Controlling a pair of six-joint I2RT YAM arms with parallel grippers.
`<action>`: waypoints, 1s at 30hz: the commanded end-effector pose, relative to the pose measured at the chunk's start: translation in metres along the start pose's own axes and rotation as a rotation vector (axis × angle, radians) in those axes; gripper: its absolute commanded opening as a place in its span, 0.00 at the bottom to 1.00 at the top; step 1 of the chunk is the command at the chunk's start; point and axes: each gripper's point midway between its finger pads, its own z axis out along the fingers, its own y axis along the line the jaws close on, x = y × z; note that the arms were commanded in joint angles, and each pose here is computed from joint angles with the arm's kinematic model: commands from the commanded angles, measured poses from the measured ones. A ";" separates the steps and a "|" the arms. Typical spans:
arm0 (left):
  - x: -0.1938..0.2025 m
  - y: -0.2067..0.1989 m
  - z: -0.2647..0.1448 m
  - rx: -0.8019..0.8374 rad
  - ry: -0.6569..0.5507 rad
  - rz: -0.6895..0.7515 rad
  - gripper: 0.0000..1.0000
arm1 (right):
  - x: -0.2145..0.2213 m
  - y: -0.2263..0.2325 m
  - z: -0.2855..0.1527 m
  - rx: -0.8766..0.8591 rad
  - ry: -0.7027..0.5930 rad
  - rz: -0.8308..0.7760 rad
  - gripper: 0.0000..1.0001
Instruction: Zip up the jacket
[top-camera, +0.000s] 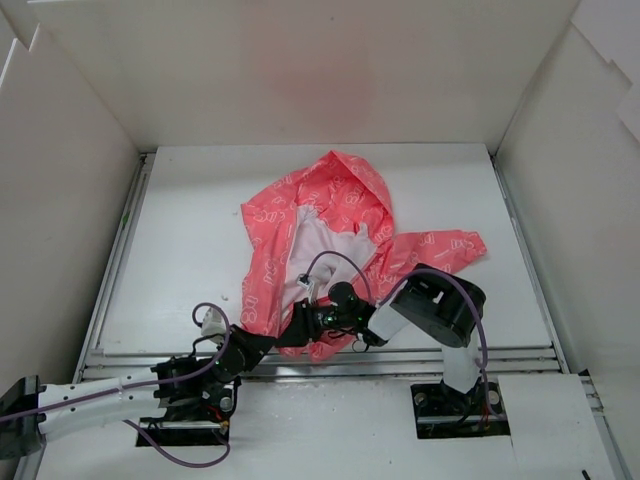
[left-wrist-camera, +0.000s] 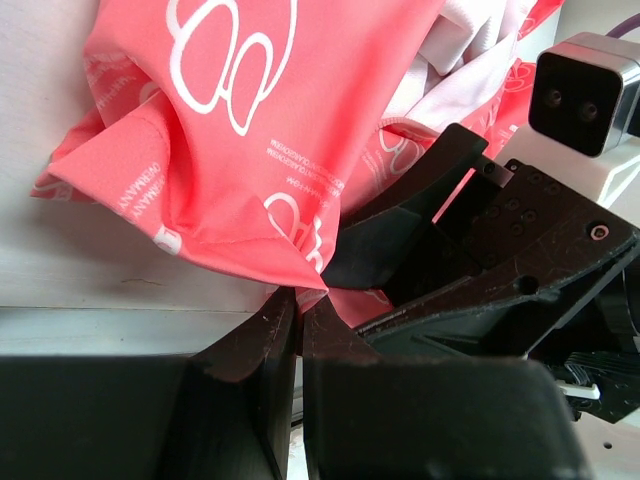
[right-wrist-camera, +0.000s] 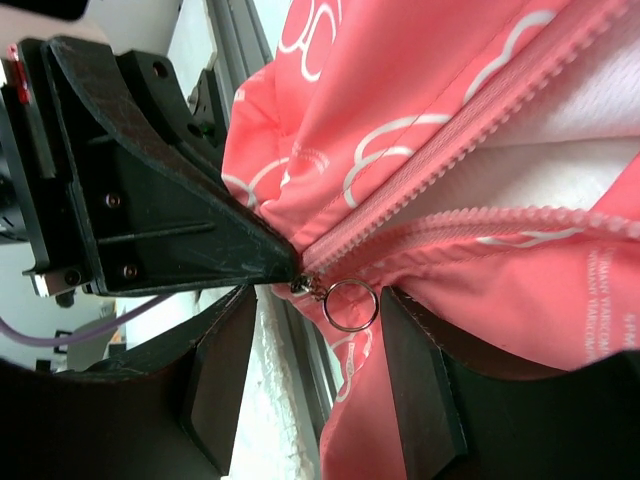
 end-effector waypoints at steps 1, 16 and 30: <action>-0.003 -0.016 -0.001 0.034 -0.014 -0.029 0.00 | -0.006 0.031 0.001 -0.116 0.011 -0.084 0.50; 0.001 -0.020 -0.001 0.045 0.007 -0.024 0.00 | -0.011 0.031 0.006 -0.077 -0.009 -0.128 0.31; 0.002 -0.018 -0.001 0.037 0.011 -0.025 0.00 | -0.017 0.032 0.002 -0.067 -0.063 -0.137 0.00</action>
